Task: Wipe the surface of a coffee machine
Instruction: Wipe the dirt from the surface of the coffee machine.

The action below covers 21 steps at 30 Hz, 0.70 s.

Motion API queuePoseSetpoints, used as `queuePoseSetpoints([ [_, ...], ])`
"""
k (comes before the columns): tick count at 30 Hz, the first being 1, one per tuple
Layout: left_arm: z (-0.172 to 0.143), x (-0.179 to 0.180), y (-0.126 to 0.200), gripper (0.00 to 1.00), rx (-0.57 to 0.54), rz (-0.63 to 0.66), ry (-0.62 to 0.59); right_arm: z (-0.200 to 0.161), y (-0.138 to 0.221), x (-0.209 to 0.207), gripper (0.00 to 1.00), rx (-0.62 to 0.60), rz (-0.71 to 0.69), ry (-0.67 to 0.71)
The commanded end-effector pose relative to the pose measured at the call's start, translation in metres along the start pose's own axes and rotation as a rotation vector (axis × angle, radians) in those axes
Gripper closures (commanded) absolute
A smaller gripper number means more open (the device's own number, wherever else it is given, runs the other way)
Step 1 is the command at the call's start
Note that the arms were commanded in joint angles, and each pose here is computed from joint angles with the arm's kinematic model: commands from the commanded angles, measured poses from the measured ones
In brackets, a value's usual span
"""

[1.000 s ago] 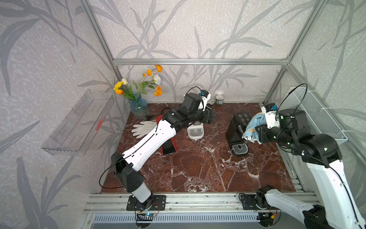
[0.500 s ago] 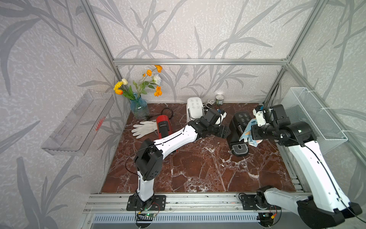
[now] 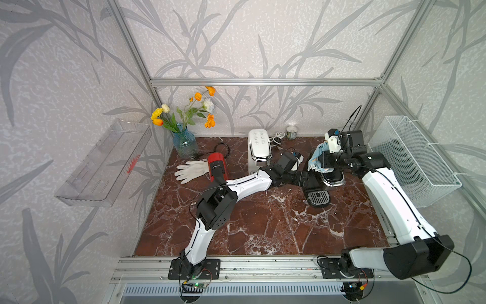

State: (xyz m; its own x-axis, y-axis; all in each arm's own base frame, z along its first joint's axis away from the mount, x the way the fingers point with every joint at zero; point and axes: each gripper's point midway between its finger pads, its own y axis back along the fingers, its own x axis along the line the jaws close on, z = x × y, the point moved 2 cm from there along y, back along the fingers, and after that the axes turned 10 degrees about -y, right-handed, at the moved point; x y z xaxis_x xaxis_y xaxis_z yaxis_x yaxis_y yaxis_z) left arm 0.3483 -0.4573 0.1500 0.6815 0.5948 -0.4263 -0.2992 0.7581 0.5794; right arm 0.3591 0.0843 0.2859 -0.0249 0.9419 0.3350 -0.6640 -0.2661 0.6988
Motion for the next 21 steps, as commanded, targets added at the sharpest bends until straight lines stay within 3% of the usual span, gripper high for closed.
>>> queuePoseSetpoints([
  [1,0.021,-0.013,0.001,0.26,-0.067,-0.044,0.019,-0.014,-0.034,-0.015,1.00,0.081,-0.026,-0.023],
  [7,0.012,-0.006,-0.018,0.27,-0.063,-0.032,0.070,-0.001,-0.039,-0.015,1.00,0.050,0.022,-0.054],
  [14,0.011,0.002,-0.025,0.27,-0.059,0.006,0.089,0.022,0.004,-0.035,1.00,-0.043,0.086,-0.133],
  [17,0.012,0.004,-0.026,0.27,-0.057,0.015,0.091,0.018,0.012,-0.050,1.00,-0.074,0.047,-0.155],
  [21,0.014,0.005,-0.027,0.27,-0.055,0.021,0.090,0.010,0.000,-0.061,1.00,-0.056,0.154,-0.281],
])
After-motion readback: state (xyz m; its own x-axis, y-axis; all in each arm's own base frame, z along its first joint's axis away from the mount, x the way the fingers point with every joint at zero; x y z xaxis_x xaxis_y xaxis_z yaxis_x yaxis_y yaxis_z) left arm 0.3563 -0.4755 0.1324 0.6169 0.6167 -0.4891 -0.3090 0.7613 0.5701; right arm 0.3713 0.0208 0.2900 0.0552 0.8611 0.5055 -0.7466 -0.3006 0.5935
